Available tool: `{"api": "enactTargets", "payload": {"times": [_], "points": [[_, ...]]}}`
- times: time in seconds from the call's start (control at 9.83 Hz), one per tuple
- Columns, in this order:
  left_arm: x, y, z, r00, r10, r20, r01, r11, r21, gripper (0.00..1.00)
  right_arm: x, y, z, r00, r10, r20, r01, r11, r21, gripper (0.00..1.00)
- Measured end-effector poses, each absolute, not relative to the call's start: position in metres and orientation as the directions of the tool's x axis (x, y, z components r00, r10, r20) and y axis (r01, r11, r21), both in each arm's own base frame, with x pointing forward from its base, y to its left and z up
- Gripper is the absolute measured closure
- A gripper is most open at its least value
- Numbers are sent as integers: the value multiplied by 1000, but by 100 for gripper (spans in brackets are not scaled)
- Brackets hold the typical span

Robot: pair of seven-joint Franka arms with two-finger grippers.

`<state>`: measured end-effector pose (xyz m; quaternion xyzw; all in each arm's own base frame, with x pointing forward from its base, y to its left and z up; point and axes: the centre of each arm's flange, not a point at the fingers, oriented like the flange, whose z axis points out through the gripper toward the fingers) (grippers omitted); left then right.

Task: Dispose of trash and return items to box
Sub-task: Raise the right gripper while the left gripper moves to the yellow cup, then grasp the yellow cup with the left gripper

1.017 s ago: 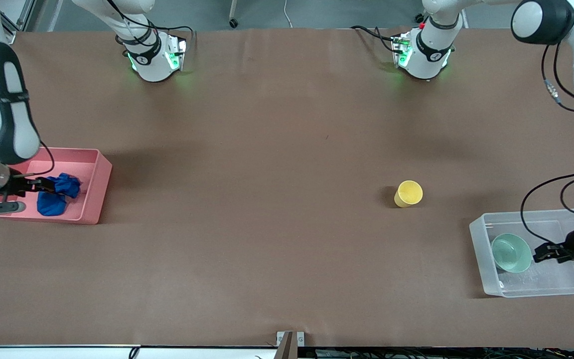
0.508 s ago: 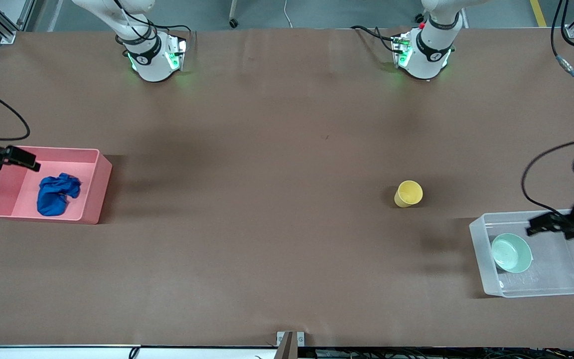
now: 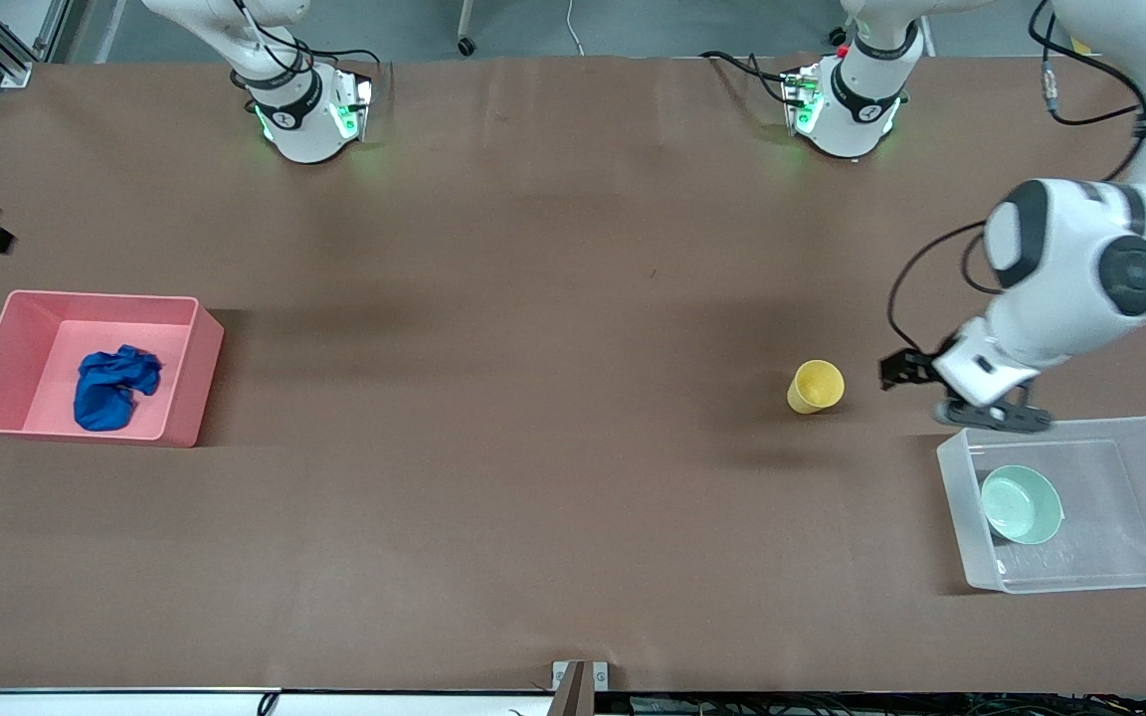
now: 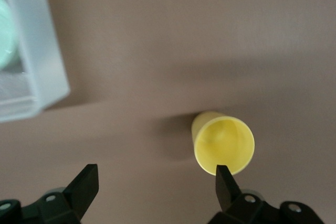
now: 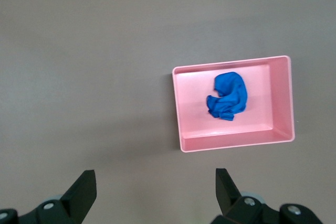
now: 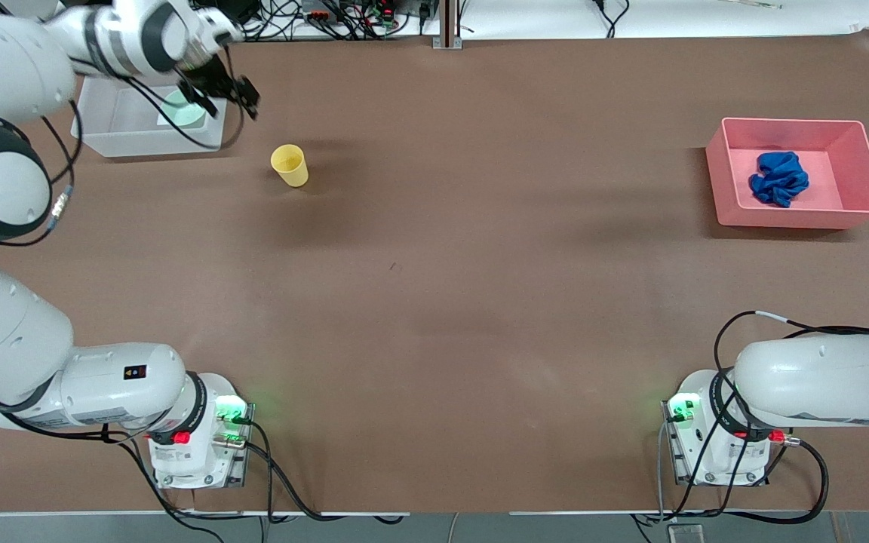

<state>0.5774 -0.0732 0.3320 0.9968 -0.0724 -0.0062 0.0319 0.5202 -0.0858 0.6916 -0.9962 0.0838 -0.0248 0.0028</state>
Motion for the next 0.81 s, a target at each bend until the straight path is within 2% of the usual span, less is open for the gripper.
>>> {"api": "enactTargets", "payload": {"times": [0.41,0.51,0.61,0.81], "points": [[546,-80,266,987,-152,44,-155,-985,71,5,526,-80,679,985,-167,33,-167,-986,-10,0],[547,-85,255,986,-155,62,-159,-984,77,11,527,-79,678,986,-165,31,-165,-986,-10,0],[549,-89,245,985,-151,79,-158,-984,84,17,527,-76,677,986,-162,30,-161,-987,-10,0],[549,-105,226,985,-138,104,-148,-984,98,50,528,-72,677,988,-155,30,-154,-988,-10,0]]}}
